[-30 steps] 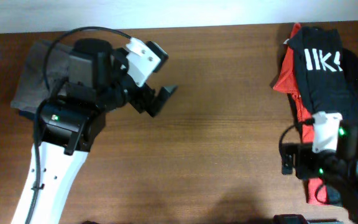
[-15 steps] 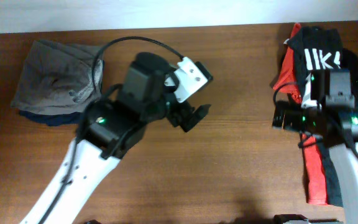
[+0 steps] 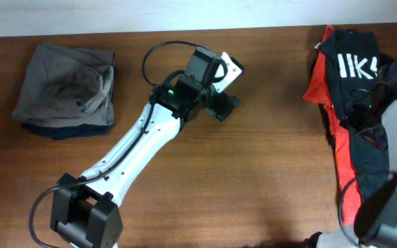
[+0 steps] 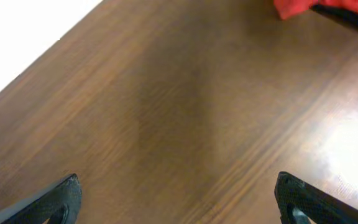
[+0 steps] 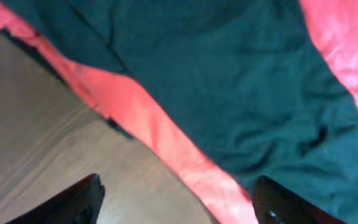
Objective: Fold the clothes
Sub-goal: 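Reach the right gripper to the dark green shirt on the pile, then grasp the dark green shirt with the right gripper and drop it mid-table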
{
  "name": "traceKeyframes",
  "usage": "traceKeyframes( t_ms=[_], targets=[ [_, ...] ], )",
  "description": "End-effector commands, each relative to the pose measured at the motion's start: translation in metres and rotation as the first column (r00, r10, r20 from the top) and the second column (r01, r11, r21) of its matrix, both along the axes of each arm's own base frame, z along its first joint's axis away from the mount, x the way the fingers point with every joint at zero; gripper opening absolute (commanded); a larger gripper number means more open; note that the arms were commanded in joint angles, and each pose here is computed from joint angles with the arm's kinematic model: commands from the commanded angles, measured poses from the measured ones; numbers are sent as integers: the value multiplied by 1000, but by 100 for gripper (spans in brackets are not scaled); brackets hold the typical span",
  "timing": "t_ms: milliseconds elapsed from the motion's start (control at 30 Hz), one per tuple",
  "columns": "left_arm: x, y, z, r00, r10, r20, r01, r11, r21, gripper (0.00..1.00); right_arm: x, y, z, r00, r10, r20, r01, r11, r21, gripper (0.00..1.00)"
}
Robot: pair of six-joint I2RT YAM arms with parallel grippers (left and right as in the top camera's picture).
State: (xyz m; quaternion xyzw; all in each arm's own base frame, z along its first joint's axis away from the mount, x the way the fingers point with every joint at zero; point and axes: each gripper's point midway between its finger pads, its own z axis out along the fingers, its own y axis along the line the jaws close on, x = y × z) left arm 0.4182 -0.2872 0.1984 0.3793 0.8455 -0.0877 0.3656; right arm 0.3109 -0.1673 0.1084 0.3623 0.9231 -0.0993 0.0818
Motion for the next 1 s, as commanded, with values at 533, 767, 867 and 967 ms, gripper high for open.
traceKeyframes(
  t_ms=[533, 767, 867, 967],
  targets=[
    [25, 50, -1, 989, 147, -34, -147, 989, 0, 99, 94, -21, -75, 969, 150, 195, -158, 987, 27, 66],
    [25, 50, -1, 989, 147, -34, -147, 989, 0, 99, 101, -25, -78, 964, 161, 211, -166, 986, 6, 34],
    [25, 50, -1, 989, 147, -33, -147, 989, 0, 99, 101, -26, -78, 964, 160, 212, -165, 986, 5, 13],
    [25, 50, -1, 989, 147, -32, -147, 989, -1, 99, 102, -26, -78, 963, 160, 215, -164, 986, 3, 4]
  ],
)
